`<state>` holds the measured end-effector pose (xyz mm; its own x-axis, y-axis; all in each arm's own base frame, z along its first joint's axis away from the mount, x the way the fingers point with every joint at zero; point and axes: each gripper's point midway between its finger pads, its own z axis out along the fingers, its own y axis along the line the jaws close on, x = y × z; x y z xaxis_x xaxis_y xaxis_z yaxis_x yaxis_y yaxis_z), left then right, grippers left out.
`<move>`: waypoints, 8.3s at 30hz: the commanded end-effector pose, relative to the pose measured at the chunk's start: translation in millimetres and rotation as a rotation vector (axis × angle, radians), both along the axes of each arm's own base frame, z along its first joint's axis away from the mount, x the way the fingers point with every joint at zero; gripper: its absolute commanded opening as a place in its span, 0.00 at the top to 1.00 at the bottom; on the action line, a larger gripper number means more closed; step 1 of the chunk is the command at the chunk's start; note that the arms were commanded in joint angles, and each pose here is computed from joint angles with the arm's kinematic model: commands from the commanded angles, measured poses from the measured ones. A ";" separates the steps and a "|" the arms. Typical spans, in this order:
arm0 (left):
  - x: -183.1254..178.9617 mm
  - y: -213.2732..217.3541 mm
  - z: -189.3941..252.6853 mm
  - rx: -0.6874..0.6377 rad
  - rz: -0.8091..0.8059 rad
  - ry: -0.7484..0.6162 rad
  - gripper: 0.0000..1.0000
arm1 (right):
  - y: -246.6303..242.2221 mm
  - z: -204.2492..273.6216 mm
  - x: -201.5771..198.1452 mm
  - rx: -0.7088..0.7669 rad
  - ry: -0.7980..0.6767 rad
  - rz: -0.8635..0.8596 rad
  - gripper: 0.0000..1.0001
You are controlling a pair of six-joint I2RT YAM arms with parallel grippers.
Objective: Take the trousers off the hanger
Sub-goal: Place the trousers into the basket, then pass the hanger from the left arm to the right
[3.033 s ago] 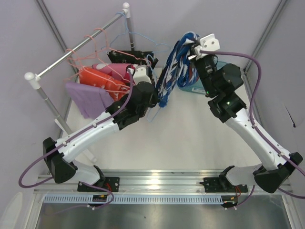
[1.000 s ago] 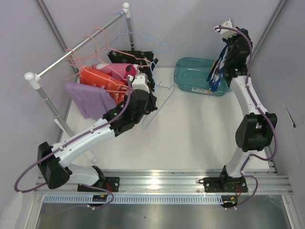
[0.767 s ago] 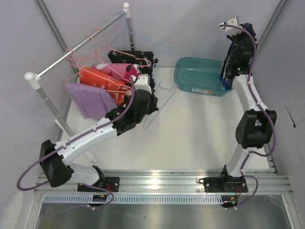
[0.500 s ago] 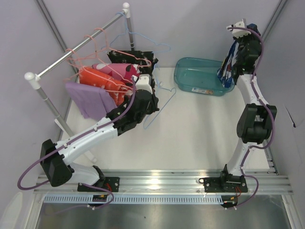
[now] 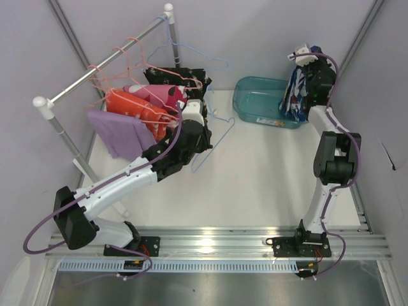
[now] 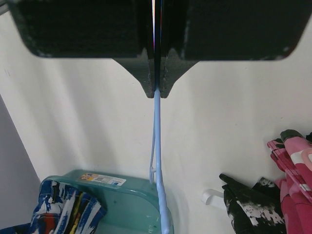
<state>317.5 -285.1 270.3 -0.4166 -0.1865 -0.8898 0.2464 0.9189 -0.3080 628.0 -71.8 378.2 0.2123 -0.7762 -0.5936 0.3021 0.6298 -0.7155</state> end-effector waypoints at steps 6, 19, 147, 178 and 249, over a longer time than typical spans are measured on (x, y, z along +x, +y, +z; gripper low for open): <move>-1.7 7.4 26.4 -0.040 -0.012 -0.082 1.00 | 91.5 17.9 -8.2 -0.025 -0.122 0.155 1.00; -15.7 21.9 25.5 -0.044 -0.034 -0.111 1.00 | 166.2 -50.0 2.3 -0.106 0.003 0.223 1.00; -24.7 -0.2 23.4 -0.102 -0.154 -0.125 1.00 | 56.9 -106.2 -1.5 1.315 0.740 0.234 1.00; -36.0 -4.6 29.8 -0.045 -0.256 -0.150 1.00 | 100.0 -152.4 -27.3 1.076 0.882 0.071 0.42; -53.6 -10.0 84.5 -0.125 -0.095 -0.277 1.00 | 389.3 0.7 -317.3 1.499 0.939 0.881 0.56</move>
